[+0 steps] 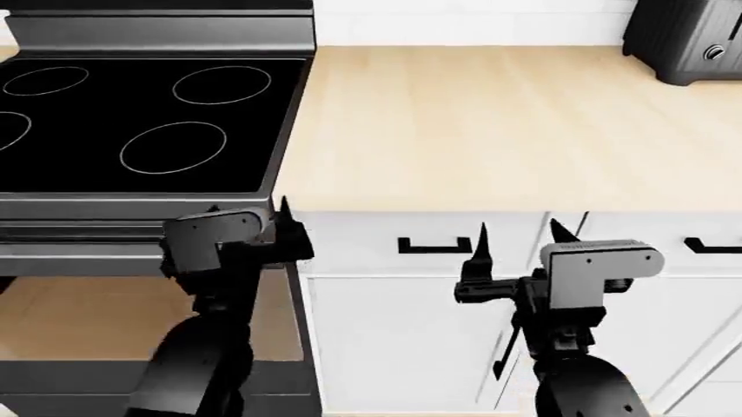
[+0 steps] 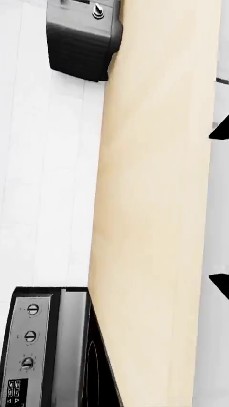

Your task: Pick and place the shaker into the drawer. Then close the cabinet.

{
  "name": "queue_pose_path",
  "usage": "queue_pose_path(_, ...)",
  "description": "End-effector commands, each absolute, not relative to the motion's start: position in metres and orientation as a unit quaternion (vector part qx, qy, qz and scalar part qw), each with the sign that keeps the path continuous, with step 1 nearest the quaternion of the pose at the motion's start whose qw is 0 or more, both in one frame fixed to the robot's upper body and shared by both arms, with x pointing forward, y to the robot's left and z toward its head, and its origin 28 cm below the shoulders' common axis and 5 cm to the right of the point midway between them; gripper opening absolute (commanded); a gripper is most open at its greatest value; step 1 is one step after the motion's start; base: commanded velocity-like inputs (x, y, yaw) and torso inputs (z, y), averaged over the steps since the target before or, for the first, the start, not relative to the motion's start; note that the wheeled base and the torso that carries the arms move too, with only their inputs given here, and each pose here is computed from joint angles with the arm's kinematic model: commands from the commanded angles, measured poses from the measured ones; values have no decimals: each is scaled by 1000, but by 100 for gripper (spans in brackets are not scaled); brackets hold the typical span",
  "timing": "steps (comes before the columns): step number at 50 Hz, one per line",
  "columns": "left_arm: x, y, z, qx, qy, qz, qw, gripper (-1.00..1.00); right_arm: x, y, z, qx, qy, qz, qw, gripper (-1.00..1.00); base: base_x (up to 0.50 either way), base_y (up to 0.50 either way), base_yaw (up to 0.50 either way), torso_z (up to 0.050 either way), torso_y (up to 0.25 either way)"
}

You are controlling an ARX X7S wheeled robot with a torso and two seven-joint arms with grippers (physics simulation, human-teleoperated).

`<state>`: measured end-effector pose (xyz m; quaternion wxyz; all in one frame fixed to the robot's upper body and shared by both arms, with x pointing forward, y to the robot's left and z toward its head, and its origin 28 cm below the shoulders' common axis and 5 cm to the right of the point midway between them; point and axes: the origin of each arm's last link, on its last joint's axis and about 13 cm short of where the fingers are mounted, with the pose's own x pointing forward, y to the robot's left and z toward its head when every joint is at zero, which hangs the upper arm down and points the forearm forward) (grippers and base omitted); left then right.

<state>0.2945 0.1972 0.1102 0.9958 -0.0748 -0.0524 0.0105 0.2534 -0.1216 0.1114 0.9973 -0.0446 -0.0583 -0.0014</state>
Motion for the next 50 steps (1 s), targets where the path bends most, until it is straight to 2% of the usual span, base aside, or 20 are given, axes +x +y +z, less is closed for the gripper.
queue_pose_path(1,374,182,400,-184,-276,-34,943,100,336,-136,333,-182,-90,58,977,100,0,0,0,0,0)
queue_pose_path(3,363,163,481,-167,-393,-101,899,100,353,-112,413,-233,-200,80,948,100,0,0,0,0,0)
queue_pose_path(4,354,157,513,-157,-394,-114,898,100,350,-91,457,-269,-268,104,919,100,0,0,0,0,0)
queue_pose_path(5,341,162,544,-155,-392,-92,902,100,338,-91,505,-288,-329,81,896,100,0,0,0,0,0)
queue_pose_path(6,323,170,574,-158,-391,-62,905,100,320,-113,543,-275,-325,27,904,100,0,0,0,0,0)
queue_pose_path(8,318,181,583,-159,-369,-14,916,100,274,-140,604,-252,-317,-34,914,100,0,0,0,0,0)
queue_pose_path(9,313,181,588,-159,-370,-11,915,100,276,-143,604,-246,-284,-31,926,100,0,0,0,0,0)
queue_pose_path(22,298,185,602,-137,-402,30,905,100,258,-140,615,-256,-321,-55,910,100,0,0,0,0,0)
queue_pose_path(30,298,185,602,-137,-402,30,905,100,258,-140,615,-256,-321,-55,910,100,0,0,0,50,16)
queue_pose_path(31,301,178,594,-76,-363,2,929,100,258,-140,615,-256,-321,-55,910,100,0,0,0,50,16)
queue_pose_path(34,303,173,590,-55,-338,-24,939,100,258,-140,615,-256,-321,-55,910,100,0,0,0,50,16)
queue_pose_path(35,304,171,588,-48,-328,-35,943,100,263,-133,610,-208,-300,17,931,100,0,0,0,50,20)
queue_pose_path(50,312,162,571,-10,-243,-90,966,100,278,-128,597,-140,-258,95,951,100,0,0,0,50,22)
